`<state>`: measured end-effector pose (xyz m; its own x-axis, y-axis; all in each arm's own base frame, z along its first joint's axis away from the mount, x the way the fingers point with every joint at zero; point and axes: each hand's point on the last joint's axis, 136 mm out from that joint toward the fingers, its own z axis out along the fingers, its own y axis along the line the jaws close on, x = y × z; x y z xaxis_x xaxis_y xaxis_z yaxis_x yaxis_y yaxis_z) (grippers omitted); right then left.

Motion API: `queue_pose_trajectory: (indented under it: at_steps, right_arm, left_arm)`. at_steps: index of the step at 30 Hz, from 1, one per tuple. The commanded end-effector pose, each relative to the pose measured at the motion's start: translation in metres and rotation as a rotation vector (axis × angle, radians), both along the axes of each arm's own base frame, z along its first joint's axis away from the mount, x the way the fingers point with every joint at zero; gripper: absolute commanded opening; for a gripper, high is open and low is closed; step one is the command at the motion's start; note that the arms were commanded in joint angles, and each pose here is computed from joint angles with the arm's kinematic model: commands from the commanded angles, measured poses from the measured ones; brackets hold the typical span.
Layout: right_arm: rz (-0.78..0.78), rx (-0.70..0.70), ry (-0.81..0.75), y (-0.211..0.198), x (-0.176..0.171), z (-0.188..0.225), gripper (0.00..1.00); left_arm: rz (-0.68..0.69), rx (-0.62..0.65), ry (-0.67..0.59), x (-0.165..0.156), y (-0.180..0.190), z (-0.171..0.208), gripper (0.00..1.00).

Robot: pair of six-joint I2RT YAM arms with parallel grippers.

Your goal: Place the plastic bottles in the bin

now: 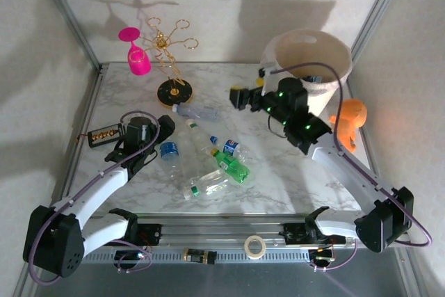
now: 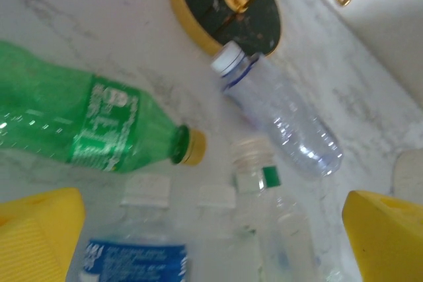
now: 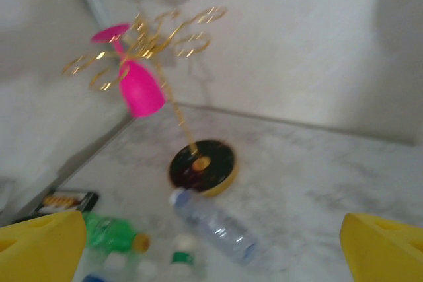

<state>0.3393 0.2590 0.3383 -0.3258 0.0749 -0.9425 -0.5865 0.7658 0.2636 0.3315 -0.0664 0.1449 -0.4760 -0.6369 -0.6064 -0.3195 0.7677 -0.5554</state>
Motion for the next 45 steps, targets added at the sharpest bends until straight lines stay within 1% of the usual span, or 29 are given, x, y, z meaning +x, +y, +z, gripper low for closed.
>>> queue_pose_trajectory:
  at_steps: [1,5,8,11,16,22,33,36,41,45]
  right_arm:
    - [0.056,0.119,-0.043,0.021,-0.018,0.011,0.99]
    - [0.101,0.166,0.009,0.039,-0.033,-0.021,0.99]
    - [0.117,0.196,0.070,0.043,-0.039,-0.044,0.99]
    - [0.103,0.203,0.096,0.041,-0.040,-0.059,0.99]
    - [0.054,0.171,0.100,0.033,-0.036,-0.067,0.99]
    - [0.043,0.160,0.107,0.033,-0.034,-0.072,0.99]
    - [0.053,0.156,0.129,0.039,-0.031,-0.076,0.99]
    - [0.055,0.155,0.135,0.040,-0.030,-0.077,0.99]
    - [0.054,0.153,0.139,0.040,-0.030,-0.078,0.99]
    - [0.053,0.154,0.139,0.040,-0.030,-0.077,0.99]
  left_arm:
    - [-0.044,0.034,0.097,-0.026,-0.002,-0.019,1.00]
    - [-0.054,0.033,0.154,-0.048,-0.007,-0.038,1.00]
    - [-0.040,0.037,0.195,-0.063,-0.007,-0.056,1.00]
    - [-0.042,0.030,0.225,-0.074,-0.010,-0.071,0.99]
    - [-0.061,0.035,0.253,-0.084,-0.018,-0.086,0.98]
    - [-0.068,0.064,0.278,-0.088,-0.019,-0.099,0.94]
    - [-0.067,0.092,0.300,-0.091,-0.016,-0.117,0.82]
    - [-0.060,0.096,0.294,-0.091,-0.015,-0.118,0.77]
    - [-0.069,0.096,0.270,-0.088,-0.016,-0.113,0.64]
    - [-0.075,0.091,0.257,-0.087,-0.017,-0.110,0.56]
